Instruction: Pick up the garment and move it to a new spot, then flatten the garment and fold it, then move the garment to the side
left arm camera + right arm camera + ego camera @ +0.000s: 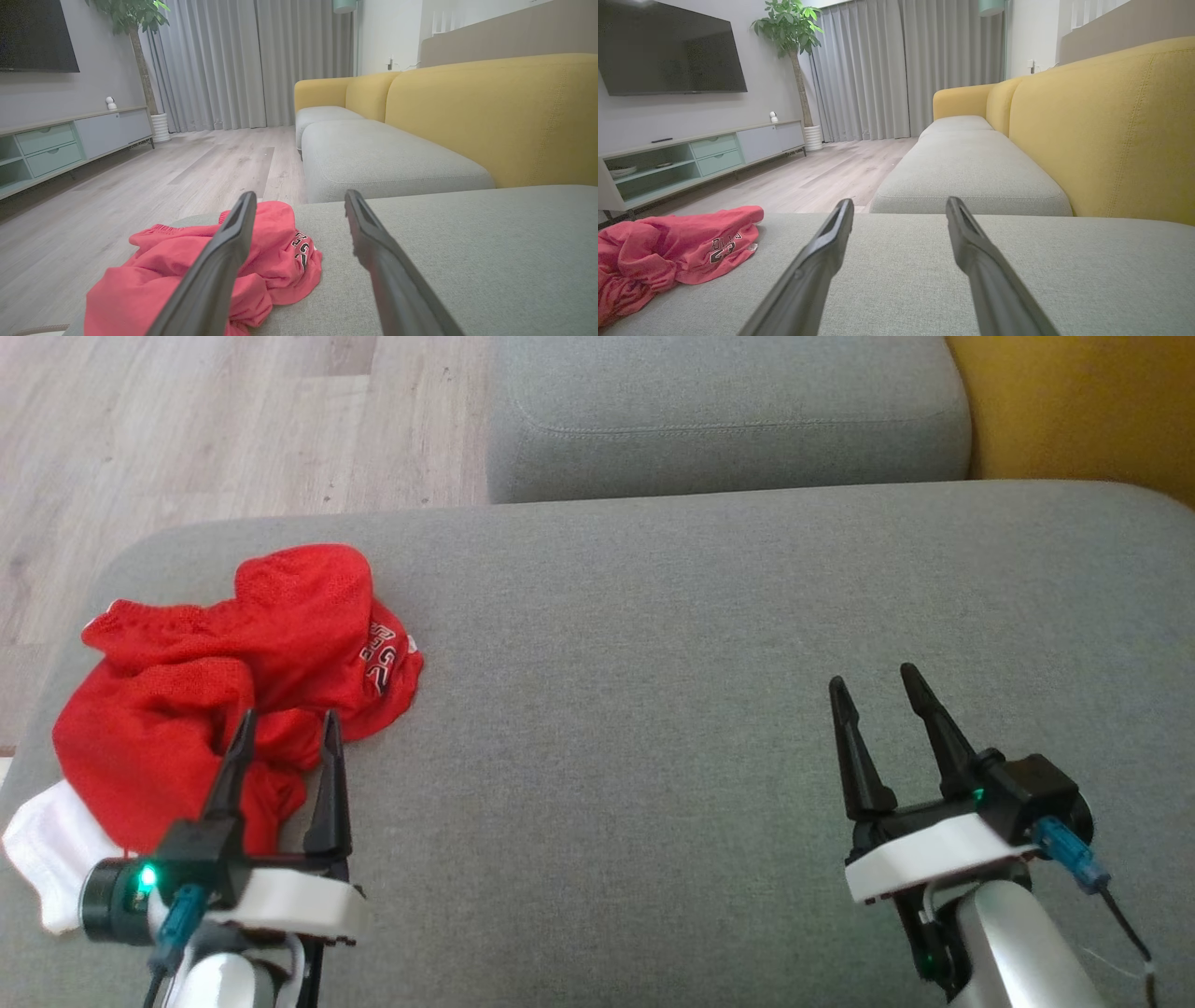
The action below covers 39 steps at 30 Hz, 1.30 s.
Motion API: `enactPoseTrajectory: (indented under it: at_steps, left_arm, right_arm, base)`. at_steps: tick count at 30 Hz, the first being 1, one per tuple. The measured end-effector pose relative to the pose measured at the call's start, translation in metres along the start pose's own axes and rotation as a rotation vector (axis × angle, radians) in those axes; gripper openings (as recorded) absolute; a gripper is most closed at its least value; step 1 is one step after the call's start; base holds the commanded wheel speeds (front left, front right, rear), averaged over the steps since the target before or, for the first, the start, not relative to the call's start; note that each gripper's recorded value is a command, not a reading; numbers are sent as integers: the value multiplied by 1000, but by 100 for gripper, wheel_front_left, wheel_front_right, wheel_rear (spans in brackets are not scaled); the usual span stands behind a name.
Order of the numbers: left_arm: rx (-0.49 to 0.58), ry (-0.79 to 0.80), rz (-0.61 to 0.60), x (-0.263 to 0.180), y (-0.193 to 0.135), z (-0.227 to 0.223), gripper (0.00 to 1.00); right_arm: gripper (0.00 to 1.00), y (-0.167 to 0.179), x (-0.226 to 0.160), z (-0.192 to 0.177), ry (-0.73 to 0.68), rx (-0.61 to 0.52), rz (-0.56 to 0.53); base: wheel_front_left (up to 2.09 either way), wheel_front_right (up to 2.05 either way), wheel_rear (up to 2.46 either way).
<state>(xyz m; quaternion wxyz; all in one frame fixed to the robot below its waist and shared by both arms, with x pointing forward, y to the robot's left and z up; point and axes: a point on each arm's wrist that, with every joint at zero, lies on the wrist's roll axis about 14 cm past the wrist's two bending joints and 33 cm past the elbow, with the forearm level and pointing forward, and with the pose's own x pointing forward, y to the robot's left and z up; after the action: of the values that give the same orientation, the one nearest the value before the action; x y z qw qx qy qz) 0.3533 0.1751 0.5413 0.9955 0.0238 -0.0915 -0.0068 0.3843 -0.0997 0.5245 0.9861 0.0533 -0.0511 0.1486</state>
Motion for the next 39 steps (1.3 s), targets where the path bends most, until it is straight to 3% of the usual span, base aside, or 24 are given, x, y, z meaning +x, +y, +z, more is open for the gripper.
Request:
enactPoseTrajectory:
  at_steps: [21, 29, 39]
  left_arm:
    - [-30, 3, 14, -3, 5, -1, 100]
    - [-24, 5, 100, -19, 32, 0, 100]
    - [0, 30, 307, -65, 94, -3, 100]
  right_arm:
    - [100, 5, 3, 1, -6, 25, 13]
    - [100, 40, 17, -2, 0, 62, 117]
    - [100, 109, 36, -5, 14, 122, 315]
  base:
    - [0, 0, 0]
    - [0, 0, 0]
    - [0, 0, 0]
